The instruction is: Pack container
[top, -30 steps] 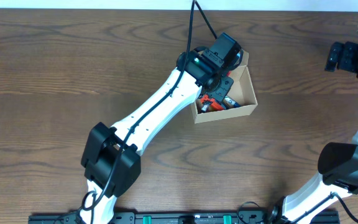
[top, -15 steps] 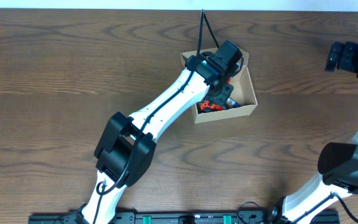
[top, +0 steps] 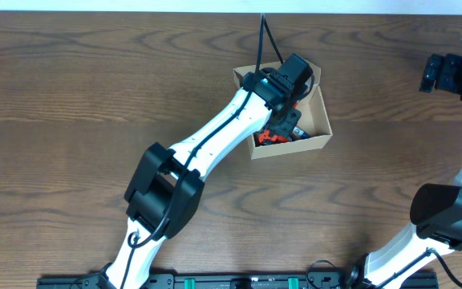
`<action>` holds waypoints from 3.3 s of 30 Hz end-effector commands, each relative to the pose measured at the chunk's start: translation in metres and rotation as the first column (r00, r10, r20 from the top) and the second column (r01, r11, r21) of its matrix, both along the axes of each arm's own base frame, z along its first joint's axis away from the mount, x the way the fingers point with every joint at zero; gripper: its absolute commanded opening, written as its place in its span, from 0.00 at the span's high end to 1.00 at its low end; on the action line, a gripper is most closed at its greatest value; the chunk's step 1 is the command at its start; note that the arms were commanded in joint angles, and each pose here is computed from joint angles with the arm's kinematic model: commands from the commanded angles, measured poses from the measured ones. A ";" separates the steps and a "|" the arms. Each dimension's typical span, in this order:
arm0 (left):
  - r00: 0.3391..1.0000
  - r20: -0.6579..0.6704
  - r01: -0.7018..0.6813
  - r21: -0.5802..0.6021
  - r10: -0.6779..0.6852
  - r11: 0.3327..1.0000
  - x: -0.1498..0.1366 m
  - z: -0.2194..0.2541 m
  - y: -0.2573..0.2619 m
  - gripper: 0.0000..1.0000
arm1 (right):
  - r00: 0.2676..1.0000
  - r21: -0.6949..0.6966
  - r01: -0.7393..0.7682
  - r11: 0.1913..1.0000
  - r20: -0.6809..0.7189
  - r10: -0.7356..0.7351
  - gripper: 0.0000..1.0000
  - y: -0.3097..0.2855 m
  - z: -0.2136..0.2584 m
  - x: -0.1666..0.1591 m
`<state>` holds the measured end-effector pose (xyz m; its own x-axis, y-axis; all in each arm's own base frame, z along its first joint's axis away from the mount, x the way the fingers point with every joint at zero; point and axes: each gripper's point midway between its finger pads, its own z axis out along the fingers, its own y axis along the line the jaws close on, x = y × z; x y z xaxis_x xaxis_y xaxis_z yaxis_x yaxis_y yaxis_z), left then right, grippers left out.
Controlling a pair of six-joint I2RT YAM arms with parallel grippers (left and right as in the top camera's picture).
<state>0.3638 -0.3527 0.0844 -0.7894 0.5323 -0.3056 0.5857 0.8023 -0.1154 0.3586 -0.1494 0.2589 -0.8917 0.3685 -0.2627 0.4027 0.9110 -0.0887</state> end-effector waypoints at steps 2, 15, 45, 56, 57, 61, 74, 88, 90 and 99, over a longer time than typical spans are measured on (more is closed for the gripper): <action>0.998 -0.055 0.020 0.013 -0.019 1.000 -0.006 -0.022 -0.005 0.94 | 1.000 -0.004 0.013 1.000 0.029 -0.012 0.01 0.000 0.009 -0.001; 0.999 -0.043 0.021 0.021 -0.020 1.000 -0.003 -0.025 -0.006 0.49 | 1.000 -0.004 0.013 1.000 0.029 -0.012 0.01 0.000 0.009 -0.001; 0.787 0.488 -0.299 -0.235 0.378 0.925 0.007 0.336 0.155 0.44 | 0.999 -0.004 0.013 1.000 0.029 -0.013 0.01 0.000 0.009 -0.001; 0.496 0.554 -0.573 -0.369 0.668 0.732 -0.035 0.406 0.307 0.51 | 0.966 0.437 -0.154 0.886 0.253 0.043 0.01 0.083 0.026 0.037; 0.475 0.544 -0.600 -0.374 0.691 0.707 -0.033 0.405 0.316 0.54 | 0.963 0.465 -0.175 0.868 0.266 0.051 0.10 0.091 0.028 0.038; 0.491 0.477 -0.658 -0.346 0.729 0.669 -0.017 0.382 0.325 0.58 | 0.967 0.510 -0.141 0.848 0.253 0.009 0.14 0.107 0.027 0.045; 0.665 0.029 -0.743 -0.081 0.747 0.664 0.032 0.229 0.276 0.68 | 0.962 0.466 -0.246 0.850 0.226 0.154 0.01 0.149 -0.023 0.080; 0.675 -0.172 -0.731 -0.025 0.718 0.682 0.084 0.135 0.239 0.67 | 0.951 0.402 -0.270 0.875 0.253 0.177 0.01 0.133 -0.048 0.109; 0.679 -0.201 -0.726 -0.036 0.706 0.687 0.093 0.122 0.232 0.68 | 0.959 0.417 -0.253 0.873 0.224 0.171 0.01 0.130 -0.063 0.113; 0.681 -0.279 -0.713 -0.046 0.677 0.699 0.105 0.092 0.216 0.75 | 0.974 0.647 -0.222 0.729 0.178 0.138 0.08 0.147 -0.119 0.132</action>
